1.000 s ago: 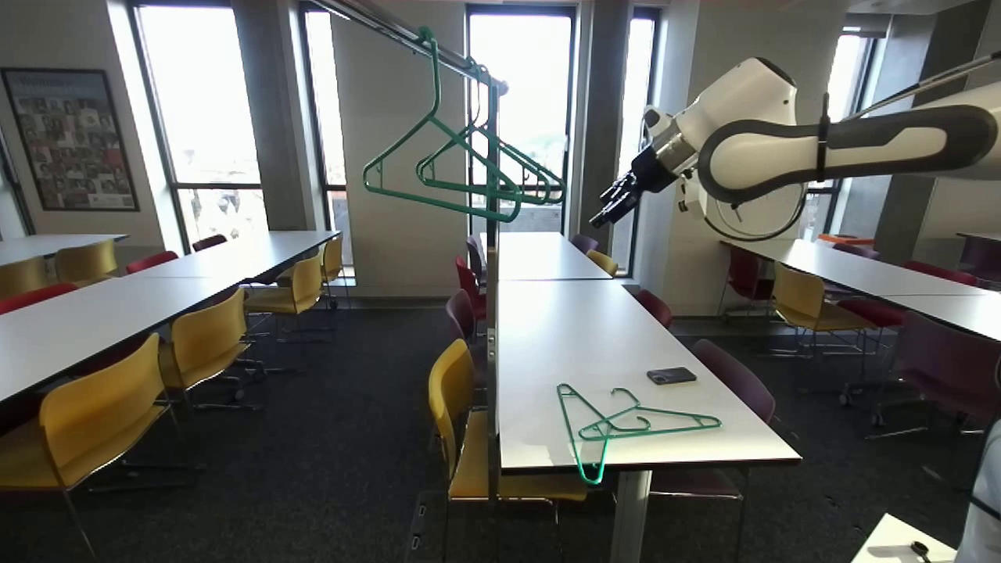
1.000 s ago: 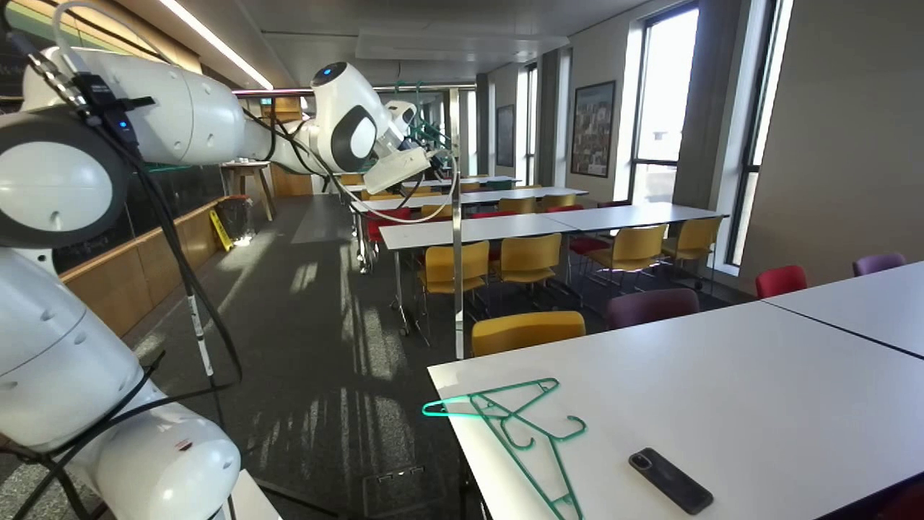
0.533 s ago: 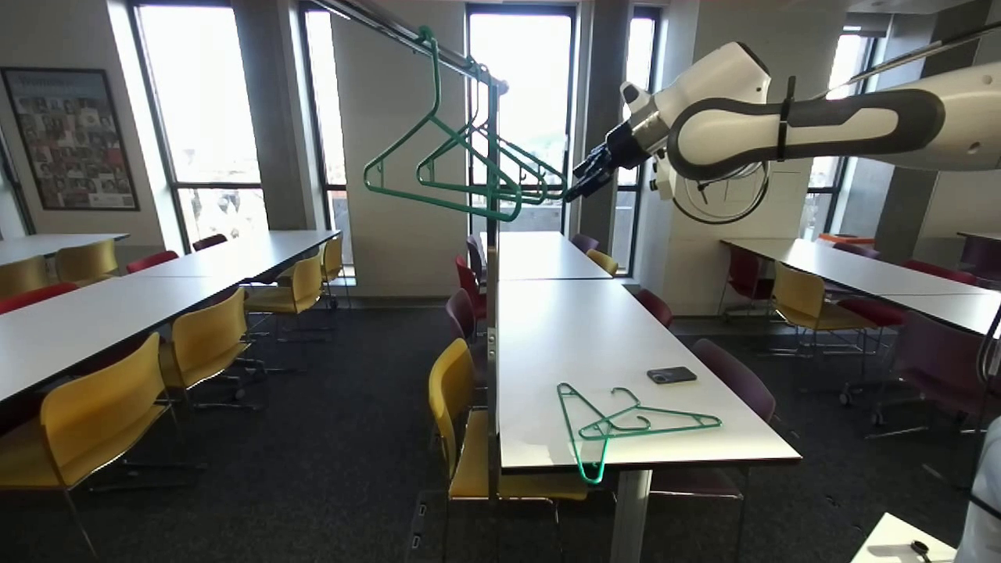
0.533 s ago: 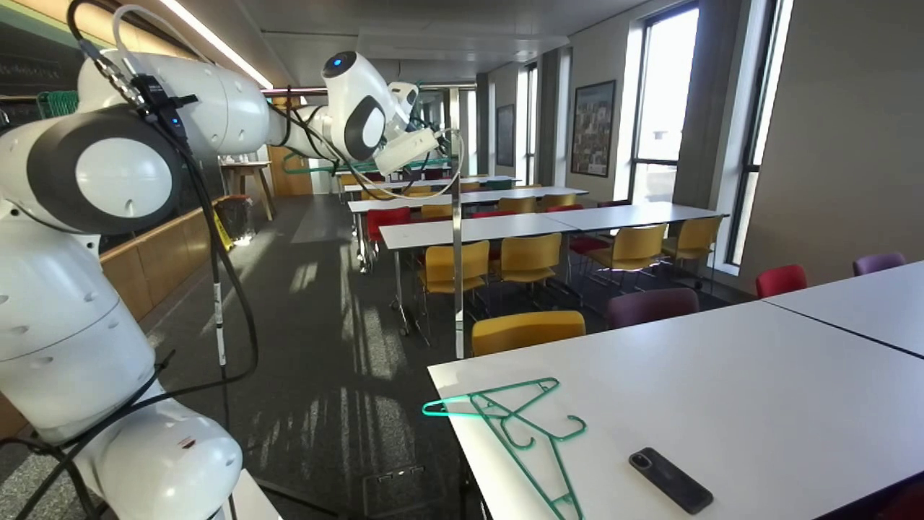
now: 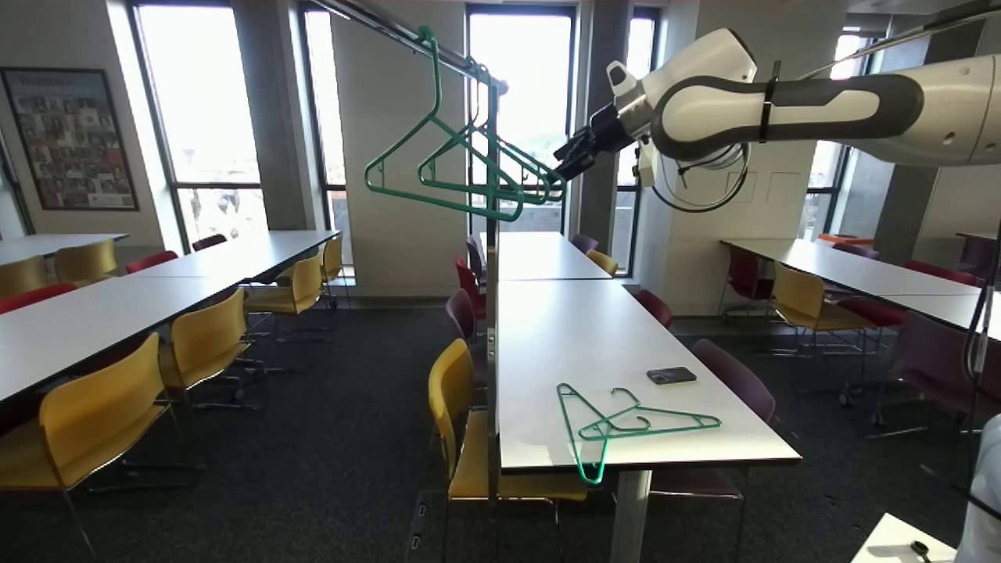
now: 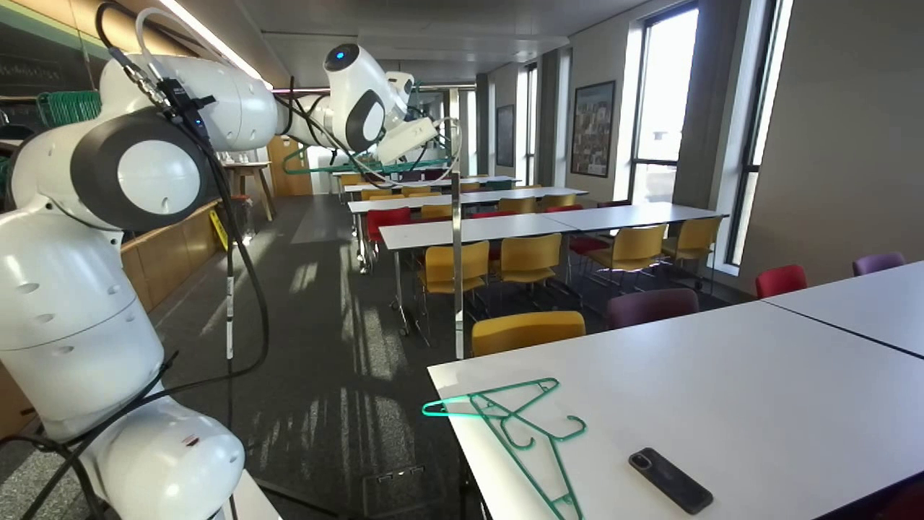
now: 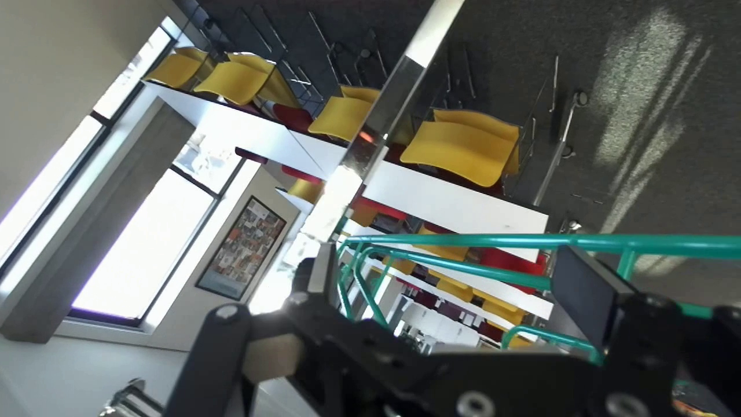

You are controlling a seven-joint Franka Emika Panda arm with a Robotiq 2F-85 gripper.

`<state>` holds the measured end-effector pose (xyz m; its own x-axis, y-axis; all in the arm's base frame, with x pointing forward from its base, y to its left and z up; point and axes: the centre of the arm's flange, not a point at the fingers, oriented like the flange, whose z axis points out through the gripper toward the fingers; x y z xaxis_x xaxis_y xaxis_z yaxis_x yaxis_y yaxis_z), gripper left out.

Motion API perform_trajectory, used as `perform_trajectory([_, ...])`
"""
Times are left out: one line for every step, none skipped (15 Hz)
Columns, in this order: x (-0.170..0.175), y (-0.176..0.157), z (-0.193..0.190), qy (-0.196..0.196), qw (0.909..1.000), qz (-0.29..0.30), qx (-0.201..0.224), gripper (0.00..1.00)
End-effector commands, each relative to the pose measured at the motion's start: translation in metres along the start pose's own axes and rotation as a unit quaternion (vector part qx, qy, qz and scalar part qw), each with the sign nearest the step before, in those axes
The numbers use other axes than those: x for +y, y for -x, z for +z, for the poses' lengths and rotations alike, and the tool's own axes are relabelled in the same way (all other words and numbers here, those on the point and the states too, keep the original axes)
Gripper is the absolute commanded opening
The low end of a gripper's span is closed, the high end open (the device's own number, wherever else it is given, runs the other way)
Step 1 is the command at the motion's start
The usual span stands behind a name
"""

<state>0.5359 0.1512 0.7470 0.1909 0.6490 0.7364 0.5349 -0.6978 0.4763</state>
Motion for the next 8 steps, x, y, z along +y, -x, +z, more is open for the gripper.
perform_trajectory([-0.017, -0.016, 0.007, -0.034, 0.9984, -0.019, 0.041, 1.0])
perform_trajectory([-0.025, -0.02, 0.009, -0.045, 0.9975, -0.024, 0.048, 1.0])
perform_trajectory([-0.033, -0.024, 0.01, -0.057, 0.9965, -0.029, 0.054, 1.0])
perform_trajectory([-0.039, -0.027, 0.011, -0.067, 0.9953, -0.034, 0.061, 1.0])
perform_trajectory([-0.045, -0.03, 0.011, -0.075, 0.9942, -0.039, 0.066, 1.0])
perform_trajectory([-0.049, -0.032, 0.011, -0.082, 0.9931, -0.042, 0.071, 1.0])
perform_trajectory([-0.053, -0.034, 0.01, -0.089, 0.992, -0.046, 0.077, 1.0])
perform_trajectory([-0.058, -0.036, 0.009, -0.096, 0.9908, -0.048, 0.082, 1.0])
